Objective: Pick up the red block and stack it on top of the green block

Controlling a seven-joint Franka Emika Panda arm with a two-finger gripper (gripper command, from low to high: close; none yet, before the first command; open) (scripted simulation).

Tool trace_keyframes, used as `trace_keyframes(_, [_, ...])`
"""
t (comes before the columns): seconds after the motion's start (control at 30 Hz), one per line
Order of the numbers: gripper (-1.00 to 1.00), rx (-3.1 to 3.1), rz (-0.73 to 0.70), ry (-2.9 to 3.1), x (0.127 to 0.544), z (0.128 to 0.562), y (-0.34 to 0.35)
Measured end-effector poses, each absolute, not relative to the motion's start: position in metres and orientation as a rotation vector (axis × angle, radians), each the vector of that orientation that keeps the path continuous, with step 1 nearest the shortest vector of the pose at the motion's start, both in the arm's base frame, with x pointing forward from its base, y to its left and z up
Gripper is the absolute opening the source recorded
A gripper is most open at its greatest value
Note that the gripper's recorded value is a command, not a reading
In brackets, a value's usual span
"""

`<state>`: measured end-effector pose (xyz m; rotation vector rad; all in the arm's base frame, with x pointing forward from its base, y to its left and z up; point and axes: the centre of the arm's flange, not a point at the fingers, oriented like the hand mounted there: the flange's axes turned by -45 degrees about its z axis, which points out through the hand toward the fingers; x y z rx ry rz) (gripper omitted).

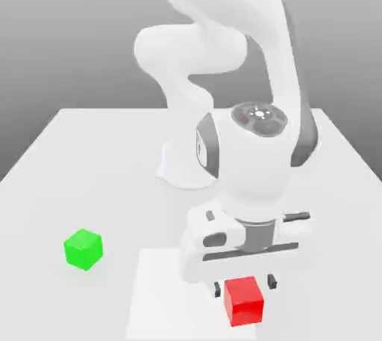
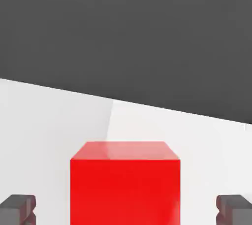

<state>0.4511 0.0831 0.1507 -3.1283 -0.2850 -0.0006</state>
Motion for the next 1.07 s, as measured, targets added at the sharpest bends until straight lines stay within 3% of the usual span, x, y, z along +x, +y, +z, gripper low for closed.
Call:
trace_keyframes(0.2, [-1.00, -3.128, -0.001, -0.285, 0.451, 0.149, 0.083])
trace_keyframes(0.37, [-1.00, -3.130, 0.000, -0.276, 0.451, 0.201, 0.081])
trace_keyframes(0.53, [-1.00, -3.140, -0.002, 0.422, 0.426, 0.226, -0.055])
trace_keyframes(0.67, [-1.00, -2.956, -0.002, 1.127, 0.362, 0.240, -0.168])
trace_keyframes(0.77, [-1.00, -2.794, -0.002, 1.444, 0.322, 0.240, -0.202])
trace_keyframes(0.93, [-1.00, -2.759, -0.002, 1.499, 0.315, 0.196, -0.208])
trace_keyframes(0.97, [1.00, -2.759, -0.002, 1.501, 0.314, 0.186, -0.208])
trace_keyframes(1.07, [1.00, -2.759, -0.002, 1.501, 0.314, 0.186, -0.208])
